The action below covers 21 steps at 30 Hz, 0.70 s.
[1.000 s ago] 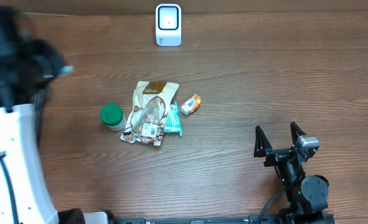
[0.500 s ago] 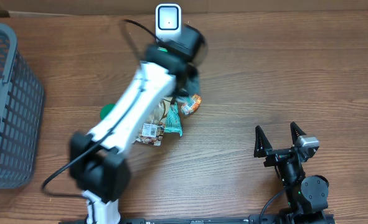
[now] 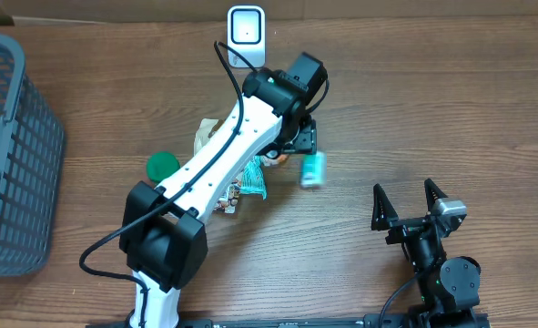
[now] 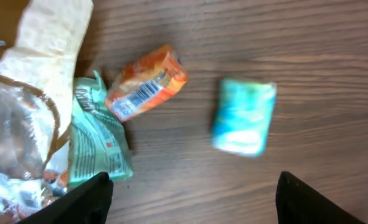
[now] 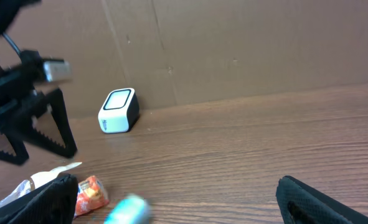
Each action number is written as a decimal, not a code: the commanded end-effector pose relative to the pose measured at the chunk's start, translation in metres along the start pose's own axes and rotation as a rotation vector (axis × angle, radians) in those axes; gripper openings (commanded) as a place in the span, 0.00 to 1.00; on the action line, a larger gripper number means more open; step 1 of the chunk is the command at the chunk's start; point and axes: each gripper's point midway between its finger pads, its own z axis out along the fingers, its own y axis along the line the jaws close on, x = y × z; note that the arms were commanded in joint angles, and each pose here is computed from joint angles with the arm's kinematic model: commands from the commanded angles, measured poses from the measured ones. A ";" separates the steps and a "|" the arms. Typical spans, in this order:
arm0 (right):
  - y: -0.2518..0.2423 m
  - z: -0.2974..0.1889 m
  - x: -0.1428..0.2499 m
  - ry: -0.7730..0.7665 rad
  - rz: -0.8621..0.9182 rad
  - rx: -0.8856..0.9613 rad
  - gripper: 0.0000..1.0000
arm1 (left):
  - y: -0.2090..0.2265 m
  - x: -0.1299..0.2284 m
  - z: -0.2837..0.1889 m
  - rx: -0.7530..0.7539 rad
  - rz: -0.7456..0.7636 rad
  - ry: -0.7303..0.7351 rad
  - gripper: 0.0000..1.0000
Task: Scan the item barcode
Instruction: 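Carry the teal box out and set it right of the packets, then move the right gripper to the teal box and grasp it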
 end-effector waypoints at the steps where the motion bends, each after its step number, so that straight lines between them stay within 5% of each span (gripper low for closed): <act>1: 0.000 0.000 0.003 0.001 -0.005 0.000 1.00 | 0.004 -0.023 -0.057 0.052 -0.004 -0.110 0.74; 3: 0.000 0.000 0.003 0.001 -0.005 -0.001 1.00 | 0.018 -0.032 -0.084 0.049 -0.004 -0.155 0.78; 6: 0.000 0.000 0.003 0.001 -0.005 -0.001 1.00 | 0.049 -0.041 -0.121 0.027 -0.025 -0.212 1.00; 13: 0.000 0.000 0.003 0.001 -0.004 -0.001 1.00 | 0.154 -0.045 -0.176 -0.061 -0.240 -0.273 1.00; 21: 0.000 0.000 0.003 0.001 -0.005 -0.001 1.00 | 0.273 -0.026 -0.188 -0.258 -0.497 -0.224 1.00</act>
